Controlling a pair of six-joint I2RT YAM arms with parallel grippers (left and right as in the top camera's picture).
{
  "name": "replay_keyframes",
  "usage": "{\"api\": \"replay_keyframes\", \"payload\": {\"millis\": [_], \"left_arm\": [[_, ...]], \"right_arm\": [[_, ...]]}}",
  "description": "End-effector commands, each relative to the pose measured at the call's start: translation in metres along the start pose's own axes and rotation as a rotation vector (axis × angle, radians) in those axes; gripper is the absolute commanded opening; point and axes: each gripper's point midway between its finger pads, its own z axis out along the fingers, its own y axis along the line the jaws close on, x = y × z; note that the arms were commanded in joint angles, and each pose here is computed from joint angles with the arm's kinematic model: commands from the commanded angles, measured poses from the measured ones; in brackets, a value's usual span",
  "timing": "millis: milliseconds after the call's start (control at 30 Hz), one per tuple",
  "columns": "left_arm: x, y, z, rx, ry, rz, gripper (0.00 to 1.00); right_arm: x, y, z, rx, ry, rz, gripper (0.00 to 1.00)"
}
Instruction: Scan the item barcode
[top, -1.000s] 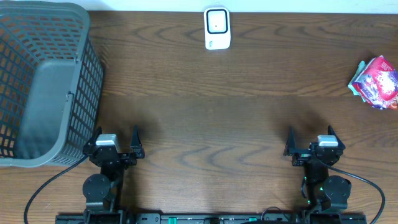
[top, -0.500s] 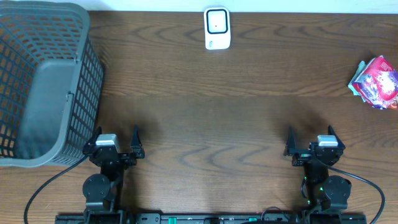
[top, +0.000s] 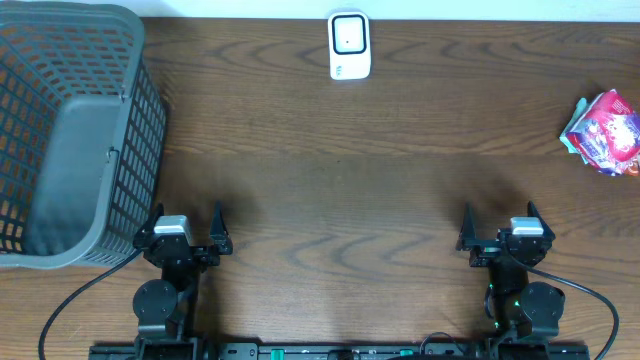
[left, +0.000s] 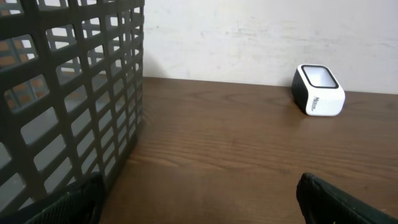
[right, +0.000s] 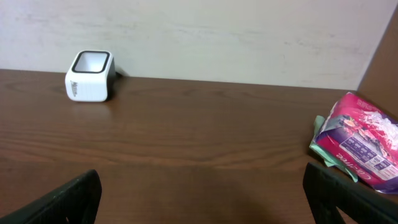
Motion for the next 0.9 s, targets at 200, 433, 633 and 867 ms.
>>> {"api": "replay_keyframes", "payload": {"millis": [200, 433, 633, 867], "left_arm": [[0.014, -0.003, 0.0, 0.023, 0.05, 0.004, 0.98], [0.014, 0.016, -0.001, -0.089, 0.048, 0.06, 0.98], [0.013, 0.02, -0.001, -0.114, 0.046, 0.06, 0.98], [0.013, 0.022, -0.001, -0.124, 0.044, 0.064, 0.98]], "right_arm": [[0.0, 0.001, 0.0, 0.001, -0.001, -0.014, 0.99], [0.0, 0.001, 0.0, 0.0, -0.002, -0.014, 0.99], [0.0, 0.001, 0.0, 0.0, -0.002, -0.014, 0.99], [0.0, 0.001, 0.0, 0.0, -0.002, -0.014, 0.99]]}}
